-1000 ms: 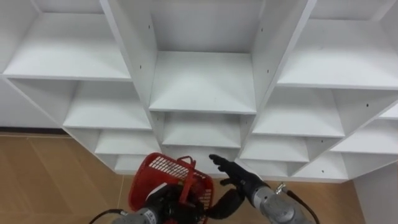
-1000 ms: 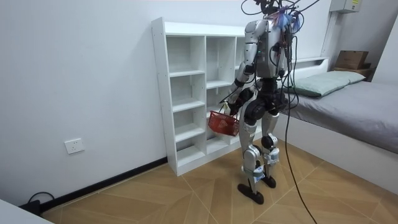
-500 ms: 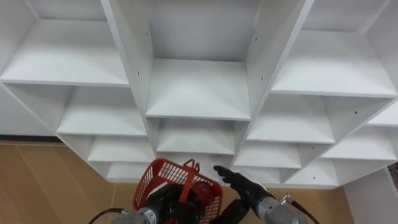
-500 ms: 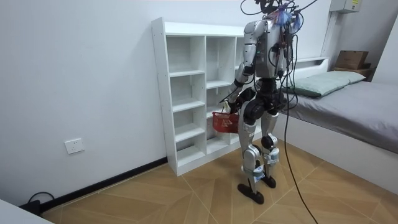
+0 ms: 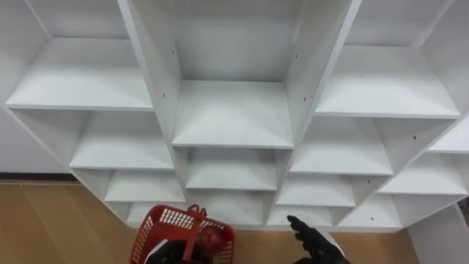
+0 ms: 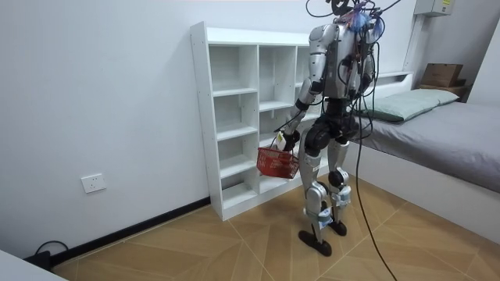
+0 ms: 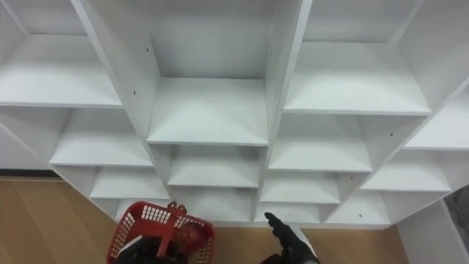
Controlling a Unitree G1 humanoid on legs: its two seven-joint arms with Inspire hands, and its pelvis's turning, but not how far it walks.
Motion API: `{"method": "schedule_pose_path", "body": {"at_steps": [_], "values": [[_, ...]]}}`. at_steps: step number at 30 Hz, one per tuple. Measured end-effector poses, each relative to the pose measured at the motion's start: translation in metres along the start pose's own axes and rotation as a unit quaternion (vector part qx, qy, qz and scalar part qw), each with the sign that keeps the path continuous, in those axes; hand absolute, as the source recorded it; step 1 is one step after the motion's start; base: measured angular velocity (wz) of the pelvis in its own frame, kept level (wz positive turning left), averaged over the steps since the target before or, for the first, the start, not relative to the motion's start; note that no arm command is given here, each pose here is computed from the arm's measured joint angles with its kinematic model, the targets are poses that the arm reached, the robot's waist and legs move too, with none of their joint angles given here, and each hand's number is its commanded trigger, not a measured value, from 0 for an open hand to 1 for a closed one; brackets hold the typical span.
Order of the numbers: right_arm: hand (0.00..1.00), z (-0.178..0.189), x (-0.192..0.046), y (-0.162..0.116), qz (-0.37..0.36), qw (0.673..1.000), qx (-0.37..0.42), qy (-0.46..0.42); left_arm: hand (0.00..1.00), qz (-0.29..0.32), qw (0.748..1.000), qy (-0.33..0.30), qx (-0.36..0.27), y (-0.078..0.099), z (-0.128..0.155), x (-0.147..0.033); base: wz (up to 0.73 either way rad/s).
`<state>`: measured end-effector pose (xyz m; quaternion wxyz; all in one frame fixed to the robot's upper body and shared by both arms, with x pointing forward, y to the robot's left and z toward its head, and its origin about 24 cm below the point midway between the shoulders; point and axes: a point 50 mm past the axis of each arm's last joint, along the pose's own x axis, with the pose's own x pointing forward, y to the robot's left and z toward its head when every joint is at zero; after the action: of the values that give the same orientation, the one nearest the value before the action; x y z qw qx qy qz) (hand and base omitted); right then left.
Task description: Collect fruits from the closet
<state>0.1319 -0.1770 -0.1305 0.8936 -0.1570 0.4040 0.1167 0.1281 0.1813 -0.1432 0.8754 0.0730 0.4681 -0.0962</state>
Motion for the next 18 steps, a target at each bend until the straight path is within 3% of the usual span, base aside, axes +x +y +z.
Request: {"method": "schedule_pose_path", "body": {"at_steps": [7, 14, 18], "values": [[0.0, -0.041, -0.01, -0.009, -0.031, 0.995, 0.056, 0.077, 1.0, 0.033, 0.998, 0.049, -0.033, 0.013, -0.027, -0.006, -0.06], [0.0, -0.088, -0.028, -0.014, -0.057, 0.966, 0.191, 0.166, 1.0, 0.071, 0.984, 0.11, -0.12, 0.017, -0.065, -0.018, -0.07], [0.0, -0.098, -0.031, -0.016, -0.073, 0.953, 0.227, 0.189, 1.0, 0.082, 0.983, 0.125, -0.106, 0.021, -0.071, -0.021, 0.06]]}}
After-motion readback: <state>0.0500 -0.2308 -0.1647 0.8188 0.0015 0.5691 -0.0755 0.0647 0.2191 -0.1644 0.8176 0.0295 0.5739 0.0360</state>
